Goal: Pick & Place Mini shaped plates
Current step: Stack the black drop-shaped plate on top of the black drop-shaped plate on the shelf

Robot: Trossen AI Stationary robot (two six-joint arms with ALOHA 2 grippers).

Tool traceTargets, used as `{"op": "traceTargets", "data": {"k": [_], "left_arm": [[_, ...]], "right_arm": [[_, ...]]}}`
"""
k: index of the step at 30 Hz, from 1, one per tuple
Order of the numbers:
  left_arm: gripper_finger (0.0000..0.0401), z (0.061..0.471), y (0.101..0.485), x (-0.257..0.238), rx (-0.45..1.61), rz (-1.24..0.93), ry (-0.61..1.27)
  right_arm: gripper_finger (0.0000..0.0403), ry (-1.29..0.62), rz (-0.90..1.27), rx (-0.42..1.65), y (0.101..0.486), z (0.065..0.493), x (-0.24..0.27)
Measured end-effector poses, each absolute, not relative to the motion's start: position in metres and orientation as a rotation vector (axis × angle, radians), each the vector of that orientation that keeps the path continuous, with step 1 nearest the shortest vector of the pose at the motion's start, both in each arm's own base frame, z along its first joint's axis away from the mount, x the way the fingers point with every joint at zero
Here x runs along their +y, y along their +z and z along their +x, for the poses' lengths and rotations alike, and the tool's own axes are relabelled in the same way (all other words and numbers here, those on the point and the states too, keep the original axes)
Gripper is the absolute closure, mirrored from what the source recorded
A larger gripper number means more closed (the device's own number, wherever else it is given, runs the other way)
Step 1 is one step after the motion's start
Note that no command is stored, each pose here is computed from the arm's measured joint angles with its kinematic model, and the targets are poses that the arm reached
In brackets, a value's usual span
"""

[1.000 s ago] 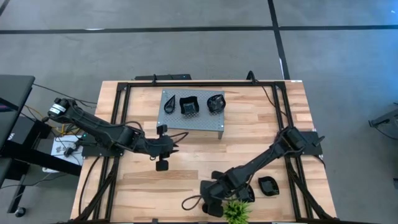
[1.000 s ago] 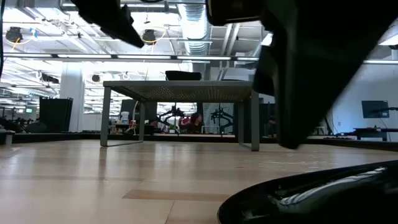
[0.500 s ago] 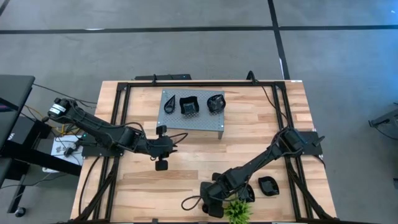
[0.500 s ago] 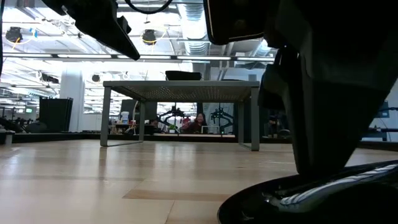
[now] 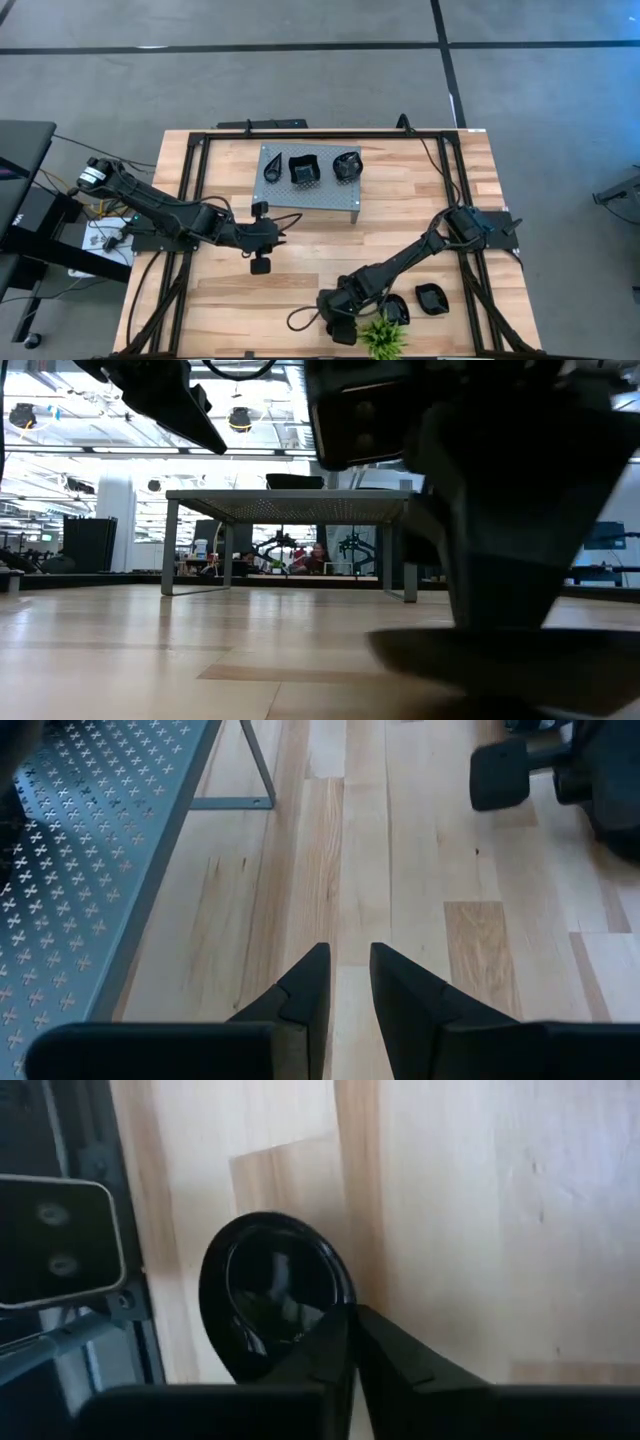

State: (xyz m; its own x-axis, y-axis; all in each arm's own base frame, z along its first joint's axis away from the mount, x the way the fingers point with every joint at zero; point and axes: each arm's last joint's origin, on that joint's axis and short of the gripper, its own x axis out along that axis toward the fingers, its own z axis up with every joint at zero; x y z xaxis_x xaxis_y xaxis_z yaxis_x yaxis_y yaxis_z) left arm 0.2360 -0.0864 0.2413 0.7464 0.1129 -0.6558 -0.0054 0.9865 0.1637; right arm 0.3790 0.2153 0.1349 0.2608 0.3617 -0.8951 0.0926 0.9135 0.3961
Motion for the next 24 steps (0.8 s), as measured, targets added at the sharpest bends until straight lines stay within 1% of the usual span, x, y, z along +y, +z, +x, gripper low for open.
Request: {"op": "traceTargets", "data": {"k": [1,5,7,11,14,17,21,24], "left_arm": [[0.0325,0.236,0.241,-0.086,0.724,0.154,0.065],[0.0325,0.236,0.242,-0.087,0.72,0.152,0.065],[0.0325,0.237,0.242,-0.087,0.717,0.154,0.063],[0.0325,0.237,0.242,-0.087,0.719,0.16,0.034],[0.0325,0.236,0.241,-0.091,0.737,0.226,-0.111],[0.0325,0.237,0.243,-0.095,0.713,0.258,-0.272],[0.0325,0.241,0.243,-0.101,0.657,0.35,-0.424],[0.0325,0.249,0.233,-0.106,0.648,0.445,-0.526]], "right_arm": [[0.0395,0.211,0.412,1.3,0.135,0.381,0.213],[0.0386,0.224,0.419,1.297,0.136,0.386,0.204],[0.0388,0.216,0.428,1.303,0.14,0.388,0.196],[0.0399,0.193,0.414,1.245,0.161,0.394,0.171],[0.0395,0.121,0.348,1.187,0.178,0.397,0.147],[0.0399,0.002,0.322,1.16,0.187,0.4,0.122],[0.0397,-0.069,0.357,1.14,0.188,0.407,0.095],[0.0395,-0.11,0.434,1.141,0.185,0.411,0.083]]}}
